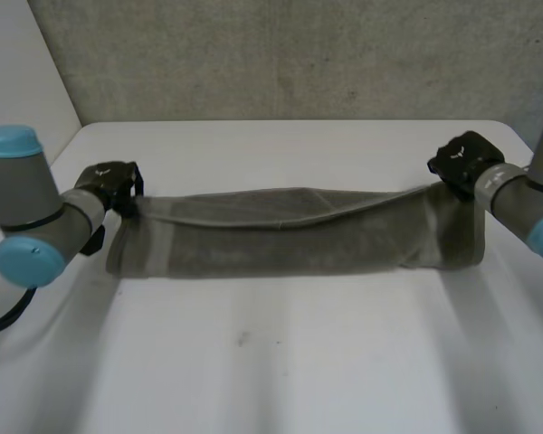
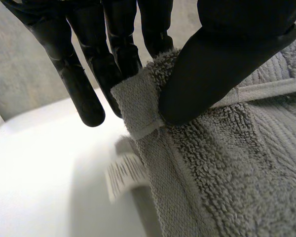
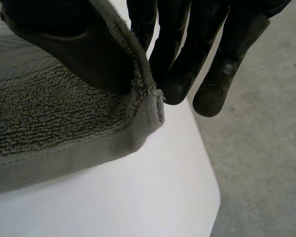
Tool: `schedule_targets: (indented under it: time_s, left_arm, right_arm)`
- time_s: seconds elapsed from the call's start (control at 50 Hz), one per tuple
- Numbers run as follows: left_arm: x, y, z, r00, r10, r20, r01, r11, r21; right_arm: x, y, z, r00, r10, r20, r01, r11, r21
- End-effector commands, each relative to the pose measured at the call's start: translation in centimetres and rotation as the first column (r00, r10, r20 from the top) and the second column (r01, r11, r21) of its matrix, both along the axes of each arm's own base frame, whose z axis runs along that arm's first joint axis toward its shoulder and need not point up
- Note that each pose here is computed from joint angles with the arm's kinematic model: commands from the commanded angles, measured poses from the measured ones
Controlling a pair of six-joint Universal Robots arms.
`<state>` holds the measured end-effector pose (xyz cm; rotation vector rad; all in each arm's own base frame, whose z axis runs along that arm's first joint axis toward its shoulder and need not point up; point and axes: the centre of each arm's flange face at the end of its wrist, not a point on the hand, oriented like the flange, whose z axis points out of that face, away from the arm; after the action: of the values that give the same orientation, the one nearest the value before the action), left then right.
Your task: Fold the towel.
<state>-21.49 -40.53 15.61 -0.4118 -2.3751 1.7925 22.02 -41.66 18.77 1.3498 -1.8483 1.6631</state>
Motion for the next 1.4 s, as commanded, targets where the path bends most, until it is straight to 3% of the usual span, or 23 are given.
schedule_targets:
  time_s: [0.02,0.46,0.62,0.66,0.76,0.9,1.1,1.2,1.4]
  left_arm:
    - [-0.7,-3.0,-1.1,1.0,0.03,0.006,-0.03,0.999,-0.042]
    - [-1.3,-5.3,-3.7,0.999,0.042,0.006,-0.041,0.997,-0.068]
    - [-1.3,-5.3,0.7,0.998,0.046,-0.047,-0.052,0.988,-0.144]
    - [-1.3,-5.2,2.1,0.996,0.047,-0.075,-0.059,0.985,-0.163]
    - [-0.9,-3.7,7.3,0.98,0.051,-0.19,-0.09,0.975,-0.203]
    - [-0.3,0.0,9.2,0.98,0.047,-0.193,-0.079,0.983,-0.166]
    - [0.6,6.7,8.0,0.983,0.046,-0.176,-0.067,0.991,-0.113]
    - [1.0,9.0,7.3,0.982,0.033,-0.188,-0.066,0.983,-0.174]
    - [0.5,10.6,6.5,0.982,0.008,-0.188,-0.049,0.976,-0.213]
  right_arm:
    - [1.5,-2.3,-1.6,1.0,-0.007,0.022,0.009,0.997,-0.072]
    - [2.2,-6.4,-5.5,0.996,-0.085,0.029,0.089,0.982,-0.164]
    - [2.3,-7.3,-0.2,0.978,-0.119,0.173,0.167,0.94,-0.297]
    - [2.0,-7.0,3.0,0.952,-0.118,0.284,0.207,0.928,-0.309]
    - [1.3,-6.0,7.7,0.91,-0.104,0.4,0.245,0.916,-0.318]
    - [-0.1,-2.4,10.5,0.903,-0.146,0.403,0.249,0.944,-0.217]
    - [-3.0,3.2,7.3,0.909,-0.229,0.348,0.231,0.972,0.035]
    - [-4.6,5.5,3.4,0.885,-0.28,0.373,0.211,0.954,0.215]
    - [-4.6,5.3,-3.3,0.894,-0.248,0.374,0.162,0.955,0.248]
